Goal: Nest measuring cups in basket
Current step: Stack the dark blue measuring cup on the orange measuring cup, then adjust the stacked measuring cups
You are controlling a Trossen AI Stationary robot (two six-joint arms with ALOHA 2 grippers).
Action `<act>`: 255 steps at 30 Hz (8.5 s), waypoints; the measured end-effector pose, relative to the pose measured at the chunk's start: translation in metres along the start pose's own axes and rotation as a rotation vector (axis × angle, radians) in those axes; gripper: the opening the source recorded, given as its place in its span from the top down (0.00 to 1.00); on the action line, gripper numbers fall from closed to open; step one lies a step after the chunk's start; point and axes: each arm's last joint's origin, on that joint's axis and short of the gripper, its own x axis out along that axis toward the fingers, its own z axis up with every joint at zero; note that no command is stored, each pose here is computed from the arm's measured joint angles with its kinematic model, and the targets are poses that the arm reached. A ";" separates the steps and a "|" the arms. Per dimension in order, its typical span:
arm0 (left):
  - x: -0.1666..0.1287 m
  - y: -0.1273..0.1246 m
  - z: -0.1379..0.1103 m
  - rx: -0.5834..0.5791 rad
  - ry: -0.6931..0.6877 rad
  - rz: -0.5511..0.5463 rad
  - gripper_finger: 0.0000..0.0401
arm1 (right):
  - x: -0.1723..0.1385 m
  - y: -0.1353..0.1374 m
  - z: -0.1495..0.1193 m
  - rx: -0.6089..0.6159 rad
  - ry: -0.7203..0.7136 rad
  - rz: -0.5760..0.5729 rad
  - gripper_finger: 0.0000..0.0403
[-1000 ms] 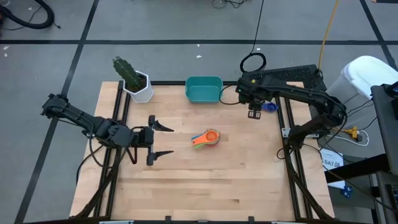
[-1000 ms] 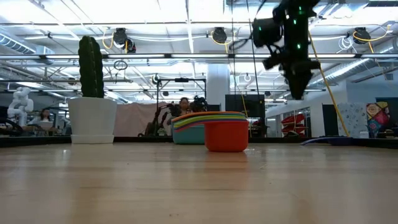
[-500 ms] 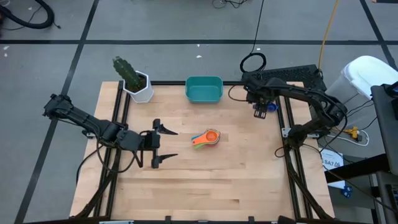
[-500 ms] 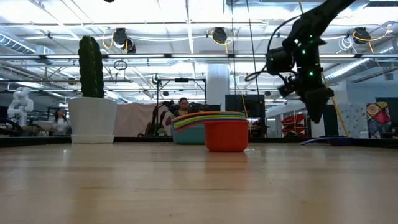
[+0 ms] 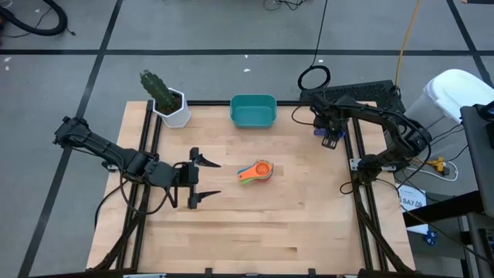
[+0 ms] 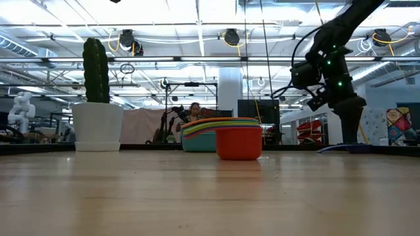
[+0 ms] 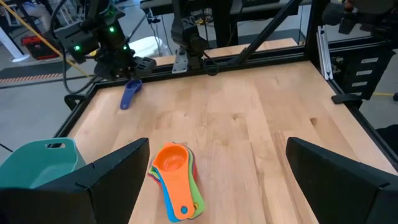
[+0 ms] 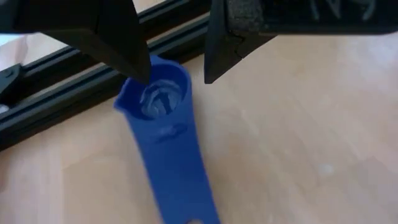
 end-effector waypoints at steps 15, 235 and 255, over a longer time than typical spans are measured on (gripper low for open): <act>0.000 0.000 0.000 -0.002 0.000 0.000 0.06 | 0.031 0.014 -0.008 -0.003 0.008 0.023 0.65; 0.111 0.020 -0.018 -0.188 0.414 0.280 0.06 | -0.040 0.178 -0.057 0.113 -0.303 0.118 0.58; 0.189 0.033 -0.031 -0.257 0.752 0.193 0.06 | 0.014 0.168 -0.079 0.273 -0.575 0.374 0.57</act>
